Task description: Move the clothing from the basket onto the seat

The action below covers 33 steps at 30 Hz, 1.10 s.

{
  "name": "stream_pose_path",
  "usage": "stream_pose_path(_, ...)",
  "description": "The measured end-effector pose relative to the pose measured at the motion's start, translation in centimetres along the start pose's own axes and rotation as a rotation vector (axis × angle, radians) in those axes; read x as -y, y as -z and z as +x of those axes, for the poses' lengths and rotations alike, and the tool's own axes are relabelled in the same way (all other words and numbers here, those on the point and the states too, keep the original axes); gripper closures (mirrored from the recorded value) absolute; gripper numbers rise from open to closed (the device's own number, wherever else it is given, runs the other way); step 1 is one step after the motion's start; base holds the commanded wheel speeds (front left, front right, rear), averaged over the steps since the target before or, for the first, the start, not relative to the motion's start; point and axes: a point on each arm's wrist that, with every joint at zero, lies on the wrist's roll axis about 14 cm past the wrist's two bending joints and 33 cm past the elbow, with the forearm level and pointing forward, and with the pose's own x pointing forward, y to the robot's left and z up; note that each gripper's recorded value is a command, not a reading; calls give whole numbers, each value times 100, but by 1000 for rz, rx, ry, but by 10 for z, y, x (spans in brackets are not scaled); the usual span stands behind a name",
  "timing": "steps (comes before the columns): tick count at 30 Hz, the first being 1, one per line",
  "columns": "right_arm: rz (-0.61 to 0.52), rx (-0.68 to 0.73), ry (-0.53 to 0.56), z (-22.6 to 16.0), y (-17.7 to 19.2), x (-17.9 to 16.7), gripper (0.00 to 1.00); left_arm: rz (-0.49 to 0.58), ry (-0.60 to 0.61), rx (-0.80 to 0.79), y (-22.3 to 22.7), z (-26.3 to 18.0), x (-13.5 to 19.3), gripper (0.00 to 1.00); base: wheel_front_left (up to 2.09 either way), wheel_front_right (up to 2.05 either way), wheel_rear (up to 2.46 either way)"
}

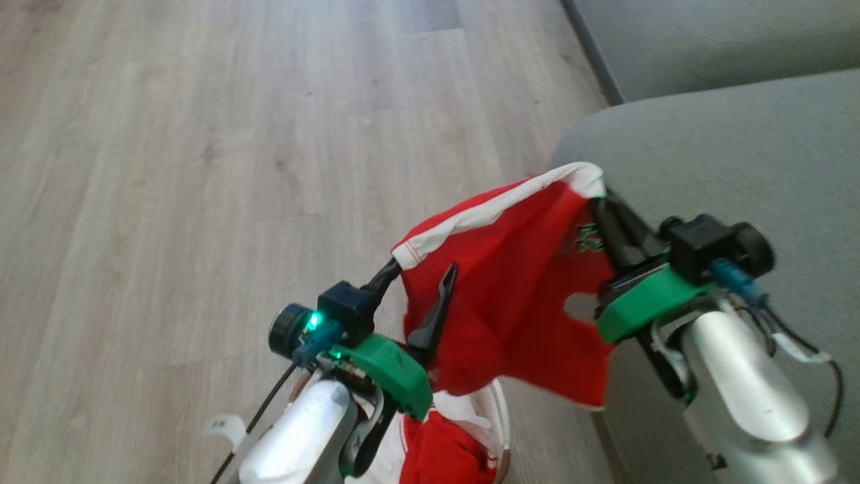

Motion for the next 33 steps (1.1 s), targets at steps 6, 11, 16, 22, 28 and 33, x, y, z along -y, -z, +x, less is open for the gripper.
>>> stream_pose_path(6,-69,22,142,-25,-15,56,100,-23,57,-41,18,5,19,0,0,0,0)
stream_pose_path(11,-109,21,208,-44,-21,80,100,-21,117,-53,23,12,36,0,0,0,0)
stream_pose_path(16,-145,17,278,-66,-29,102,100,-24,193,-59,27,21,58,0,0,0,0)
stream_pose_path(22,-184,-12,345,-91,-33,124,100,-35,282,-64,31,29,84,0,0,0,0)
stream_pose_path(28,-214,-61,375,-107,-29,136,100,-45,331,-77,37,33,99,0,0,0,0)
stream_pose_path(33,-183,-132,338,-95,-13,131,100,-51,334,-90,43,33,98,0,0,0,0)
